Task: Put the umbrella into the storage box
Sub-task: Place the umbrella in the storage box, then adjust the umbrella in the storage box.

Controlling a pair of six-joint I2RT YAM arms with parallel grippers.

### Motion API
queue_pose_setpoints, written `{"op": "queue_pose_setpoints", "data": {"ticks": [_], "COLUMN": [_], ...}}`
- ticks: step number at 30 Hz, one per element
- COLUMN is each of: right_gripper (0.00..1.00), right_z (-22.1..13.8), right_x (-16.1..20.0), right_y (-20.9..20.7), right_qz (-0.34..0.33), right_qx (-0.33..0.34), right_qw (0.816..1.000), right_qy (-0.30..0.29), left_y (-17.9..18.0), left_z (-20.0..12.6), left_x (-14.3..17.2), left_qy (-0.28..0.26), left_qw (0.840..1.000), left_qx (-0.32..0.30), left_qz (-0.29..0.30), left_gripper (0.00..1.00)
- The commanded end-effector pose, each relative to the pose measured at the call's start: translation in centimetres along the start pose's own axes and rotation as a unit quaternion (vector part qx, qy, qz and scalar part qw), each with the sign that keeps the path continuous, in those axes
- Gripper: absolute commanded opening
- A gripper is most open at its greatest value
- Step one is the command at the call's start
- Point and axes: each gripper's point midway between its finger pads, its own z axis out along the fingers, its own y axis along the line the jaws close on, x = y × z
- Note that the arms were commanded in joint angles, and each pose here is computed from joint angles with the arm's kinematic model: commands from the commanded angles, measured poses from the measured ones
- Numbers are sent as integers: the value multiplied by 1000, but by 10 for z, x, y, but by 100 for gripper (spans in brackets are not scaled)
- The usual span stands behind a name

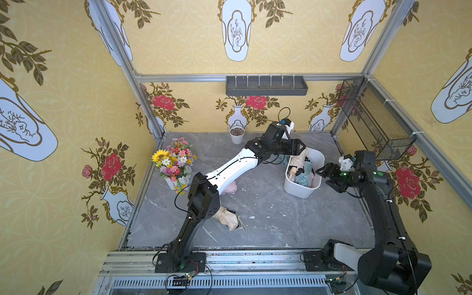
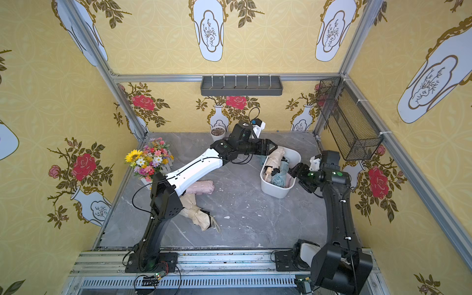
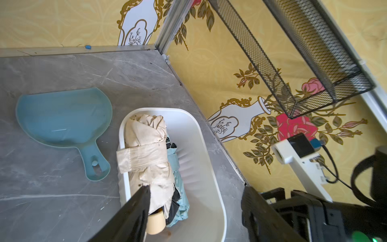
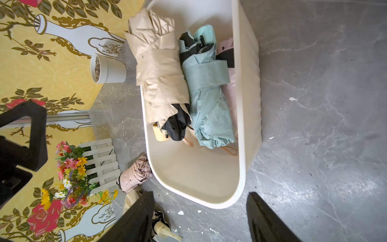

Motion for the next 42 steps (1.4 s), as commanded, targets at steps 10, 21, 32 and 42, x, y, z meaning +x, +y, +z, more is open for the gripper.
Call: {"op": "queue_pose_setpoints", "data": {"ticks": [10,21,32,42], "right_gripper": [58,55,57,55], "right_z": [34,77,109,94], "right_x": [-30,-39,-34,-32], "right_y": [15,1,-6,-3], "right_qz": [-41,-35,-29,-20], "right_qx": [33,82,155,152], "right_qw": [999,995,986,988], "right_qy": [8,39,61,23], "left_y": [49,62,70,69], "left_z": [-48,-63,-45,-40], "left_x": [61,85,101,105], "left_qy": [61,73,97,101], "left_qw": [990,987,984,985], "left_qx": [-113,-129,-122,-111], "left_qz": [-53,-69,-85,-90], "left_gripper": [73,73,69,68]}}
